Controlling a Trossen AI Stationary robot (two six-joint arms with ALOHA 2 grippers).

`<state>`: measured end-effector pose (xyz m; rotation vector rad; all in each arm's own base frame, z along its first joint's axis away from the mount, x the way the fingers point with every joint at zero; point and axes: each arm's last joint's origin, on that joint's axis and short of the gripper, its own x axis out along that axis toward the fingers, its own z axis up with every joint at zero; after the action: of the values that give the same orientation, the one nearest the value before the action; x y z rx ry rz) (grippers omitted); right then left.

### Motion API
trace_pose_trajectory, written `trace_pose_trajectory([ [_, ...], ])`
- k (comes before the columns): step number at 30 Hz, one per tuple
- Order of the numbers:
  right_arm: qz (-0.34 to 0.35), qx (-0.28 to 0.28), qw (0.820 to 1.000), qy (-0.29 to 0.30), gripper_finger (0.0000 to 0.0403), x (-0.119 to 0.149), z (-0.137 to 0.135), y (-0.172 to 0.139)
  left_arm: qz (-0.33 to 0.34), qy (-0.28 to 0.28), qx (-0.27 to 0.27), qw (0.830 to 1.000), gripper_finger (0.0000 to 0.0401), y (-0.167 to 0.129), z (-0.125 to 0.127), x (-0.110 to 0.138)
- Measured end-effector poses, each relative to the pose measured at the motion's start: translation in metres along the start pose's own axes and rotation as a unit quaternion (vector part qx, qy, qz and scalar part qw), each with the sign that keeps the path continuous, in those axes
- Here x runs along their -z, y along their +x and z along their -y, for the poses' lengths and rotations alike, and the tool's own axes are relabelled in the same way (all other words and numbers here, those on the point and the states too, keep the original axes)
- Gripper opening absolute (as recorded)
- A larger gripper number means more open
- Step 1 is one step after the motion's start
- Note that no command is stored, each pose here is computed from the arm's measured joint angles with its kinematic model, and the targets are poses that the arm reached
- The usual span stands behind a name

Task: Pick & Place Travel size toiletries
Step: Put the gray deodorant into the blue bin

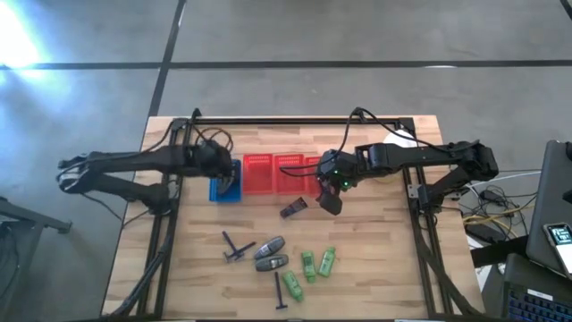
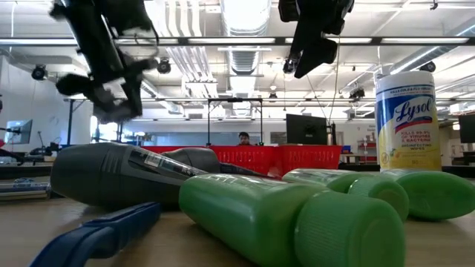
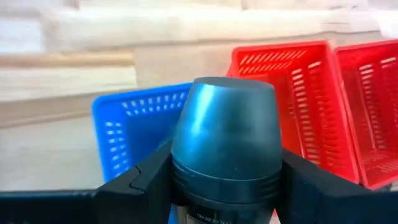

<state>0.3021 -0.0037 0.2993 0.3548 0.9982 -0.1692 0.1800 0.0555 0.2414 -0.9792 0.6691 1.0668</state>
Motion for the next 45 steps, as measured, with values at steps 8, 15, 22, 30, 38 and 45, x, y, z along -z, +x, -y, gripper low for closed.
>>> trace_pose_trajectory([
  [8,-0.001,0.0,1.0,0.013,0.0353,0.001,0.0,0.0,-0.07,0.01,-0.027,0.997,0.0261,0.038,-0.013,0.005],
  [15,-0.002,0.0,1.0,0.011,0.0338,0.001,0.0,0.0,-0.085,0.052,-0.014,0.995,0.0263,0.034,-0.007,0.004],
  [22,-0.016,-0.016,0.999,-0.027,0.0337,0.003,-0.001,0.001,-0.064,0.39,0.247,0.885,0.0259,-0.013,0.036,0.019],
  [30,-0.021,-0.015,0.999,-0.031,0.0354,0.004,0.0,0.003,-0.107,0.457,0.277,0.838,0.0256,-0.004,0.059,0.063],
  [38,-0.068,-0.059,0.98,-0.175,0.0339,0.022,-0.034,0.035,-0.115,0.56,0.301,0.763,0.0256,-0.011,0.064,0.099],
  [45,-0.097,-0.051,0.976,-0.186,0.0324,0.016,-0.051,0.07,-0.084,0.573,0.298,0.759,0.0257,-0.015,0.069,0.12],
])
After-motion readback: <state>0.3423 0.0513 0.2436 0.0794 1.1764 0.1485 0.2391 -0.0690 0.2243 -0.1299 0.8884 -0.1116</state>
